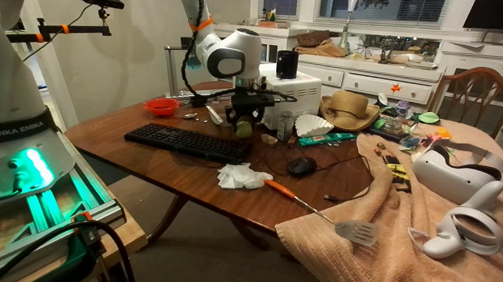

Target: Pick up the tennis ball and place it to the right of the oven

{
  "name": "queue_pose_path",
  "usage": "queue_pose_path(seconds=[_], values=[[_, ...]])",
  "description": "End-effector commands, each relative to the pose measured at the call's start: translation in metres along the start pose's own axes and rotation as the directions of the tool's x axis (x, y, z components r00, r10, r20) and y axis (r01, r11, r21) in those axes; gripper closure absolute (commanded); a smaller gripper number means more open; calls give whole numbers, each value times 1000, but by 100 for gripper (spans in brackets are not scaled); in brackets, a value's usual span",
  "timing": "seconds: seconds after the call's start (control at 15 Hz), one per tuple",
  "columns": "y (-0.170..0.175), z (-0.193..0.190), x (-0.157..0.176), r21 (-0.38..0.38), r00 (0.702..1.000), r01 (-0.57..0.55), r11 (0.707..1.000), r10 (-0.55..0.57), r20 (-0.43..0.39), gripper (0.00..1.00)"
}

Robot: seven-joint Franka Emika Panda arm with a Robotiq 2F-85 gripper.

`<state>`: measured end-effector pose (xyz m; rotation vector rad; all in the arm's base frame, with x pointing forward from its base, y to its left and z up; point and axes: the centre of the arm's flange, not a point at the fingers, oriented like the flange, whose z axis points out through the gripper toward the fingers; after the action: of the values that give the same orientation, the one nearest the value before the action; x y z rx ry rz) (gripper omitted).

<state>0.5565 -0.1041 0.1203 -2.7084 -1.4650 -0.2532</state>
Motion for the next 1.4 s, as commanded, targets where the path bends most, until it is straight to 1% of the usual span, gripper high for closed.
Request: queue_pose_path(seconds=[0.0,0.13,0.27,0.47,0.53,0.67,0.8,1.0,1.33], values=[[6,-24,-6,-19,997,-65,998,65,38,58],[14,-42,-18,-32,987,-148,989,149,60,58],[22,-58,-34,-49,968,-231,972,235,85,58],[36,-83,-57,-27,925,-365,931,365,105,58],[43,-91,-63,-23,904,-414,910,414,101,58],[61,-104,-72,-31,855,-512,859,513,76,58],[82,-114,-74,-41,800,-596,802,598,49,58],[115,-127,-75,-62,730,-682,729,683,-7,58],[165,-135,-73,-119,622,-782,612,779,-80,58]])
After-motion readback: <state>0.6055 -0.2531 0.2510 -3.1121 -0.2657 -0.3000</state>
